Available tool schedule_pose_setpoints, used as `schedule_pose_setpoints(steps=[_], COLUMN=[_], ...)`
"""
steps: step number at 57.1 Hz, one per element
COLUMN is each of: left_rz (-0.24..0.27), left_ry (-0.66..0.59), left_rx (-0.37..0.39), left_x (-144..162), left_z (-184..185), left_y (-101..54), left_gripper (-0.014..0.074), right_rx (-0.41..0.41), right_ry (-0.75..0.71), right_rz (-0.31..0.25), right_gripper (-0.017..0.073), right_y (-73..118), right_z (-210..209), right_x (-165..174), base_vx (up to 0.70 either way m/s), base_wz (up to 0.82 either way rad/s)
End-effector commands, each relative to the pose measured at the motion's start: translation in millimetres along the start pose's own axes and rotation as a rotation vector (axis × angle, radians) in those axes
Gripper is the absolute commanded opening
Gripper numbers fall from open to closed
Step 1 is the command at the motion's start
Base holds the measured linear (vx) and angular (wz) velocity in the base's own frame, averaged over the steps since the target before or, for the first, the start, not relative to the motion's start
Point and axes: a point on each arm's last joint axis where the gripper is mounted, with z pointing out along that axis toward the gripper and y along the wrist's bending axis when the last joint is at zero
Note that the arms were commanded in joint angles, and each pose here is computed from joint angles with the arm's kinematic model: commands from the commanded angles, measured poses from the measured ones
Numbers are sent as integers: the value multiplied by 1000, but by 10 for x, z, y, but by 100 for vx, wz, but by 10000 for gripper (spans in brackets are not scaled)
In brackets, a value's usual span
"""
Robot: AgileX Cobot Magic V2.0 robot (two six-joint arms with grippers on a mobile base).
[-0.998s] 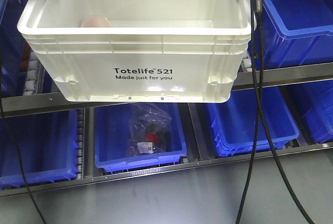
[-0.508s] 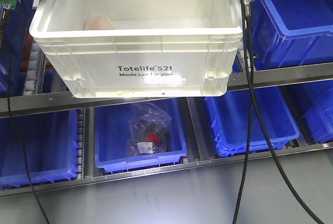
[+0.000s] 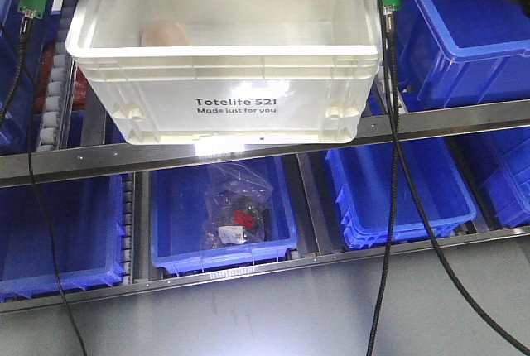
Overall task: Place moving items into box and shelve
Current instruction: 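Lower the tote onto the shelf roller lane with both grippers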
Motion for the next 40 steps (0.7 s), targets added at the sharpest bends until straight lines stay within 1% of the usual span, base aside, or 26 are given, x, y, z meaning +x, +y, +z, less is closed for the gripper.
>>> schedule_pose_setpoints(steps=[1, 12, 21, 24, 29, 40], left_rz=[16, 23, 45, 51, 56, 65], left_ry=[-270, -317, -384, -397, -396, -372], left_rx=[15, 11, 14, 16, 21, 20], left_x=[-375, -461, -606, -641, -654, -634], left_z=[-451, -533, -703, -752, -775, -767], left_y=[-213, -231, -283, -300, -312, -313], left_gripper=[2, 2, 2, 2, 2, 2], right_rx=[-31, -44, -51, -55, -62, -71], right_ry=[-335, -412, -457, -466, -479, -504], right_rz=[-21, -20, -22, -15, -7, -10], right_gripper=[-3, -3, -3, -3, -3, -3], right_y=[-5, 8, 14, 16, 25, 48], right_z=[-466, -493, -510, -514, -479, -378], right_x=[-491, -556, -593, -601, -600, -593], base_vx=[0, 0, 0, 0, 0, 0], base_wz=[0, 0, 0, 0, 0, 0])
